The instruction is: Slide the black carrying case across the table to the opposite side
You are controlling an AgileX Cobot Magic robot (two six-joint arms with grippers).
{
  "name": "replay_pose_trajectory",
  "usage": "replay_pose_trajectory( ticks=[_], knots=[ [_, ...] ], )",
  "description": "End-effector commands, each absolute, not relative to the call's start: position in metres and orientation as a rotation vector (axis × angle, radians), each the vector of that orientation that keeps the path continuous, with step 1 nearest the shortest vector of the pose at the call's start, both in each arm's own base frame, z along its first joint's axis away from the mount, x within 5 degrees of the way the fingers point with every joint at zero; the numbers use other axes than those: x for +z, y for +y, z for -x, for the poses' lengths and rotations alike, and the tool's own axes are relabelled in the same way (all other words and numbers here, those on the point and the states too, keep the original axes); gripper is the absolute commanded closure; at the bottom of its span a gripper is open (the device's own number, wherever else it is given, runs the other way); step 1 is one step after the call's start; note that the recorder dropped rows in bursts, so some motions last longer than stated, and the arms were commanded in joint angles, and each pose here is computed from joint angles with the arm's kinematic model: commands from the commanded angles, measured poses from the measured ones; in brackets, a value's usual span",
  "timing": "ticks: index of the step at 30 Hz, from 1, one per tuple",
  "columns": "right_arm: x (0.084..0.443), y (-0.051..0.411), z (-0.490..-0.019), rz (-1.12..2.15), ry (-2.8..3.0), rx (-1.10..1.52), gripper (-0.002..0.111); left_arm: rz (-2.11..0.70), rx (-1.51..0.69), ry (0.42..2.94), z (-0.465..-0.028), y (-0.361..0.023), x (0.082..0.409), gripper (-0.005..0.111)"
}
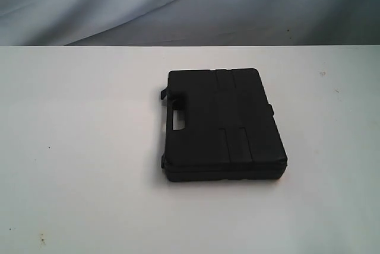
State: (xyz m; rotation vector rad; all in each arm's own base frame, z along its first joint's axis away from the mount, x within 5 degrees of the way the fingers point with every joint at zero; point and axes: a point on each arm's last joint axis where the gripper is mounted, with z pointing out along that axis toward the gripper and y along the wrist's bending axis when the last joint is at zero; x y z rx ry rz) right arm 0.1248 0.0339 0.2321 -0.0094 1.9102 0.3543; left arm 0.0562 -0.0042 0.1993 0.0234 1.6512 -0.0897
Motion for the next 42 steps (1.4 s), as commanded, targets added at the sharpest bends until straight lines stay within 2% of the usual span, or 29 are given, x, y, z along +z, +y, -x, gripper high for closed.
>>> replay_pose_trajectory(
  ticks=[1, 19, 42],
  knots=[
    [0.227, 0.026, -0.113, 0.009, 1.857, 0.307, 0.108, -0.027, -0.093, 1.646, -0.056, -0.004, 0.199, 0.107],
    [0.211, 0.017, -0.074, 0.128, 1.648, 0.219, 0.108, -0.027, -0.093, 1.646, -0.056, -0.004, 0.199, 0.107],
    [0.205, 0.011, -0.055, 0.172, 1.569, 0.143, 0.108, -0.027, -0.093, 1.646, -0.056, -0.004, 0.199, 0.107]
  ],
)
